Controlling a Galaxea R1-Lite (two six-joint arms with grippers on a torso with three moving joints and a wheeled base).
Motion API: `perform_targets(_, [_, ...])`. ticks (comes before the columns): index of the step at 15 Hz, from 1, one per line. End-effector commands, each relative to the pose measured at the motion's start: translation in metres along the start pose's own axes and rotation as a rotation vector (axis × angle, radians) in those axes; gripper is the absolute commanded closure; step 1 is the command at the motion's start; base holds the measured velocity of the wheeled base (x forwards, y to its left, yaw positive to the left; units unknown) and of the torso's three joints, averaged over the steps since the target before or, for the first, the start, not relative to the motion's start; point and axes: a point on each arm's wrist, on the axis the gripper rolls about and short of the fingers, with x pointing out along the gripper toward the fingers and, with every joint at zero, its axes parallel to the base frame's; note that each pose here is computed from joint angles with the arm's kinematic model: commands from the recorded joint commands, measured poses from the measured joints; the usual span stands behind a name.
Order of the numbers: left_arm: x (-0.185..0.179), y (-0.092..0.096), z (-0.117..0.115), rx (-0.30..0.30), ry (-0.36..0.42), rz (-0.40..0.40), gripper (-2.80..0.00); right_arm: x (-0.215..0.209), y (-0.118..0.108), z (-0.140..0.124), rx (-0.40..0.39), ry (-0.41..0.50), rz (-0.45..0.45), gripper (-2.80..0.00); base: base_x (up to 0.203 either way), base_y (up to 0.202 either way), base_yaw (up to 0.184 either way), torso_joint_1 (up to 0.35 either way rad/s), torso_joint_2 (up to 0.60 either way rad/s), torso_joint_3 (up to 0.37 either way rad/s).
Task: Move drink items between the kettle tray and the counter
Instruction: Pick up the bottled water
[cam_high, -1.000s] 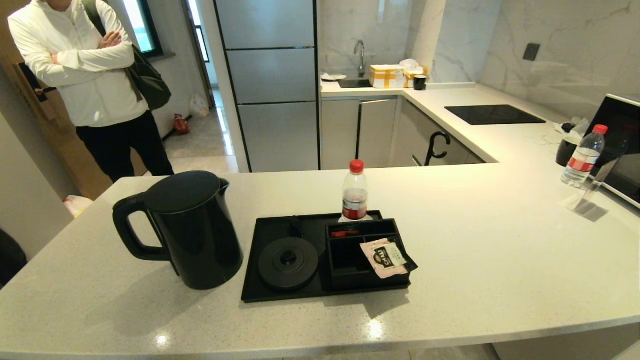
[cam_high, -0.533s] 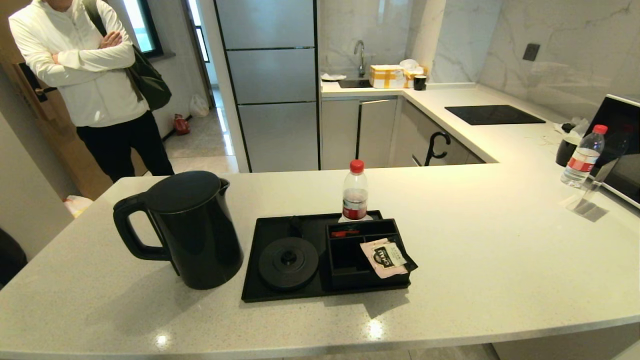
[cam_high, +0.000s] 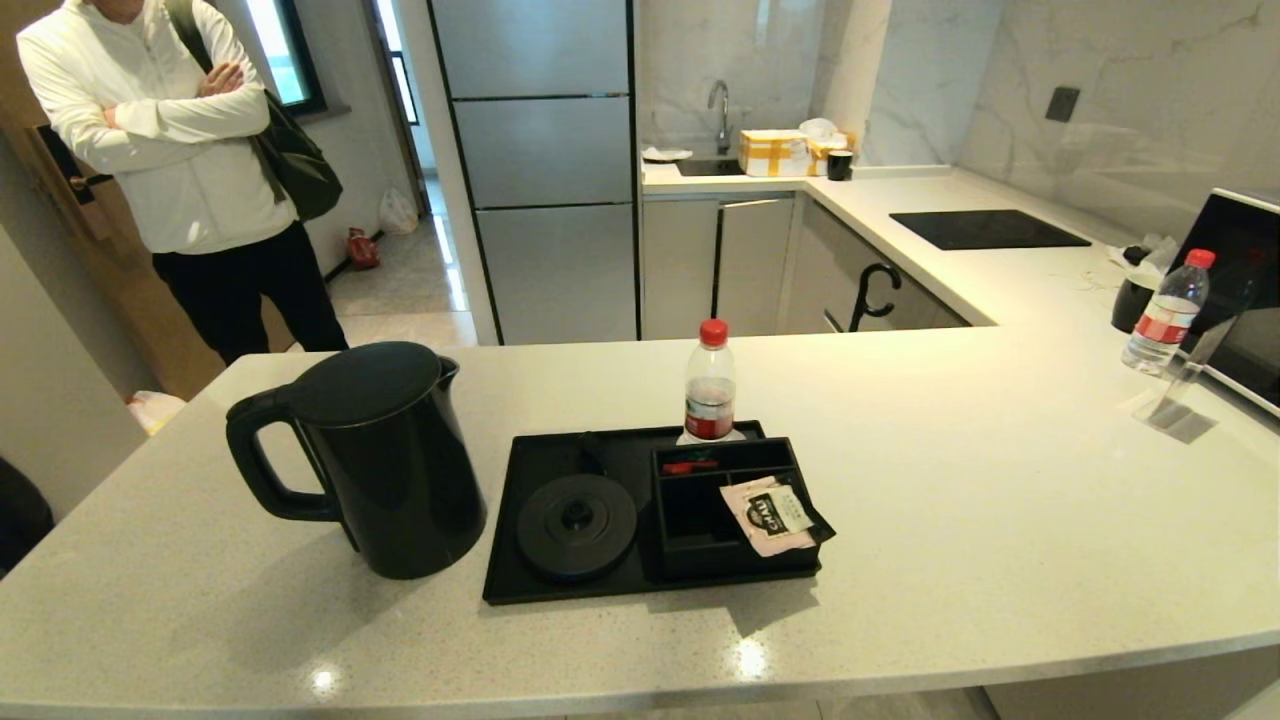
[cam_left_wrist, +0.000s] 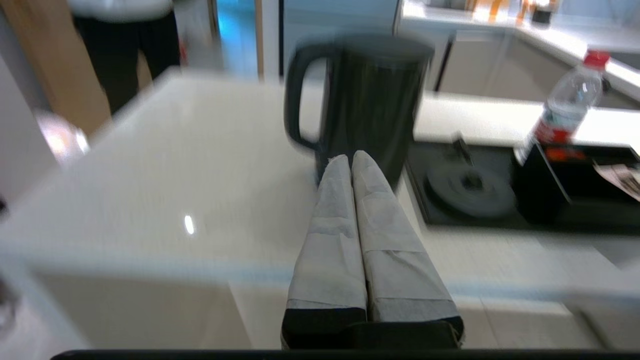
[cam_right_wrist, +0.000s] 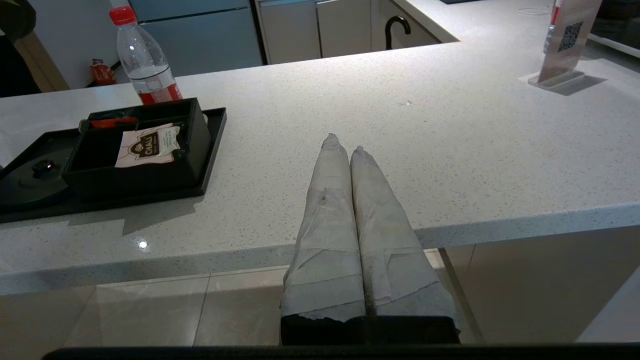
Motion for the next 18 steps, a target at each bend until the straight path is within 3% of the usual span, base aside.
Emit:
perform_targets(1, [0.010, 0.000, -0.009, 0.028, -0.102, -0.005, 0.00, 0.002, 0.000, -0.009, 0.000, 0.033, -0.001, 0.00, 0.000, 0.000, 0.000, 0.000, 0.00, 0.000])
perform_targets(4, [0.020, 0.001, -0.025, 0.095, -0.212, -0.012, 0.00, 0.002, 0.000, -0.009, 0.000, 0.033, -0.001, 0.00, 0.000, 0.000, 0.000, 0.000, 0.00, 0.000])
perform_targets(8, [0.026, 0.002, -0.043, 0.102, -0.160, -0.025, 0.00, 0.002, 0.000, -0.009, 0.000, 0.033, -0.001, 0.00, 0.000, 0.000, 0.000, 0.000, 0.00, 0.000])
perform_targets(11, [0.026, 0.002, -0.043, 0.092, -0.166, -0.028, 0.00, 0.002, 0.000, -0.009, 0.000, 0.033, -0.001, 0.00, 0.000, 0.000, 0.000, 0.000, 0.00, 0.000])
perform_targets(18, [0.027, 0.002, -0.056, 0.108, -0.036, -0.058, 0.00, 0.002, 0.000, -0.009, 0.000, 0.033, -0.001, 0.00, 0.000, 0.000, 0.000, 0.000, 0.00, 0.000])
